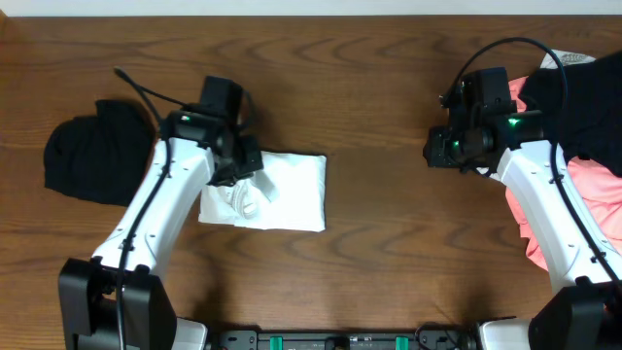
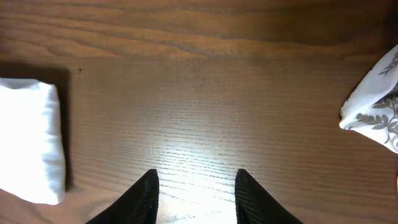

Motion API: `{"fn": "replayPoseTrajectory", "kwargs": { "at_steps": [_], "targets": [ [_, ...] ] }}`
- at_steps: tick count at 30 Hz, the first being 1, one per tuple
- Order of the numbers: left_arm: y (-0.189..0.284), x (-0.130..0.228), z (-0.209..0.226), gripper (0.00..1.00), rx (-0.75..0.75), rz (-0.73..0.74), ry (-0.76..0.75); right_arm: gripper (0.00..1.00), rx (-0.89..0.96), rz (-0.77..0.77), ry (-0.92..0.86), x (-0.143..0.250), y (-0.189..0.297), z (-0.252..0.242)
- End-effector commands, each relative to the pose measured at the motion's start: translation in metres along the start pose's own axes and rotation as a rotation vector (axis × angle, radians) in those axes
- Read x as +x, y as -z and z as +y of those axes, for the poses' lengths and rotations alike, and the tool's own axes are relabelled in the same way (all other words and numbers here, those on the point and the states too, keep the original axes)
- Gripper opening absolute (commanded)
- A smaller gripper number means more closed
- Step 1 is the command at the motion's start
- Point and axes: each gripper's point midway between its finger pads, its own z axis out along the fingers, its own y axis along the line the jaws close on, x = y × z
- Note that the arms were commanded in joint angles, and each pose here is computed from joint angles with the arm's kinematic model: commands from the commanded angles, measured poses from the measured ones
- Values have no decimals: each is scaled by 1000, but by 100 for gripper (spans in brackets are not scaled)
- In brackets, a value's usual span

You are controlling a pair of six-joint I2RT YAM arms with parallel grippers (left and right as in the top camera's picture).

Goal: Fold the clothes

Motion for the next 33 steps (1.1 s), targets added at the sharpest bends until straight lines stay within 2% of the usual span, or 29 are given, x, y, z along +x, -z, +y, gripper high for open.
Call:
{"fn": "replayPoseTrajectory", "kwargs": {
  "at_steps": [1, 9, 19, 33],
  "targets": [
    [12, -1, -20, 5, 25, -40, 18, 38, 1, -20, 13, -4, 6, -1],
    [21, 12, -59, 6, 67, -49, -68, 38, 2, -14, 12, -3, 6, -1],
    [36, 0, -34, 6, -21, -68, -50, 35, -28, 65, 19, 20, -1, 7],
    [36, -4, -27, 6, -31, -67, -78, 32, -161, 262, 56, 90, -75, 60]
  ]
}}
